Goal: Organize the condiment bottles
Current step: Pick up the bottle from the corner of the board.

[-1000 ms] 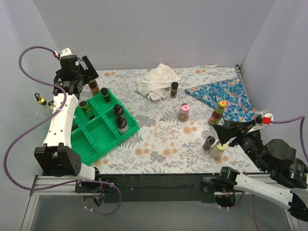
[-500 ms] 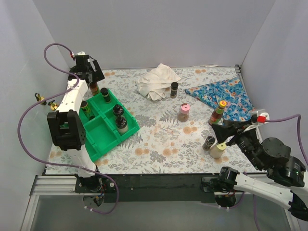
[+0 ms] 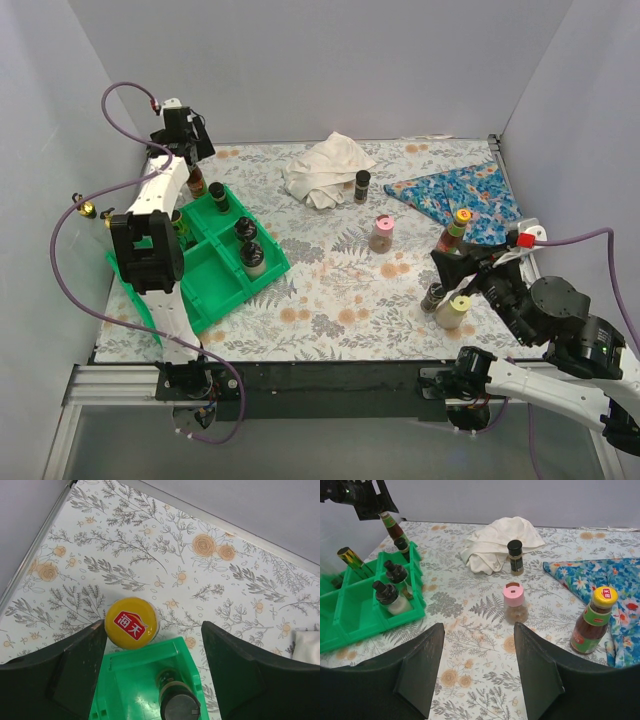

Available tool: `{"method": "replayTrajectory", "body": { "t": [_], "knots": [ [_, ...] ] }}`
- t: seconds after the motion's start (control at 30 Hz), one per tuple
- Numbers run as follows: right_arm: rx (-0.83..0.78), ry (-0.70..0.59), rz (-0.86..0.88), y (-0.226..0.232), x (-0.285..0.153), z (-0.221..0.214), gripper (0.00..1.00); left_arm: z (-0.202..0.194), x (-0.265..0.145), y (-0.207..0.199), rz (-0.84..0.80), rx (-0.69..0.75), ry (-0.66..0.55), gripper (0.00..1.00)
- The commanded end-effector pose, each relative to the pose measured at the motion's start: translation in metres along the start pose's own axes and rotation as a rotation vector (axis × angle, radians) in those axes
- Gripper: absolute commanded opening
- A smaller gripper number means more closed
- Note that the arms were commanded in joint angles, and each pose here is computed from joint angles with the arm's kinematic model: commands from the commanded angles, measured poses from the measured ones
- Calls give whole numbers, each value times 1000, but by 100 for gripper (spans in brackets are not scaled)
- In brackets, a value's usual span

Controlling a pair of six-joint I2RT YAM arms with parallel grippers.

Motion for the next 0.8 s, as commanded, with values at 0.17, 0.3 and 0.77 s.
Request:
{"method": "replayTrajectory", "body": {
  "t": [0.17, 0.3, 0.77],
  "knots": [
    [23, -90, -5, 4, 0, 24, 66, 17, 1, 9, 49, 18, -66, 66],
    [21, -95, -6, 3, 0, 26, 66, 19, 2, 10, 49, 33, -81, 61],
    [25, -115, -10, 2, -2, 31, 66, 12, 15, 6, 40, 80, -64, 45]
  ]
}}
Point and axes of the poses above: each gripper's point midway between its finger pads, its own x axis out along the fingers, its own y axis along the line the jaws close on, z = x × y, the point moved 3 cm from there along -x, back along the fingers, and after that the axes turned 12 degrees about x, right-handed, at the moved point
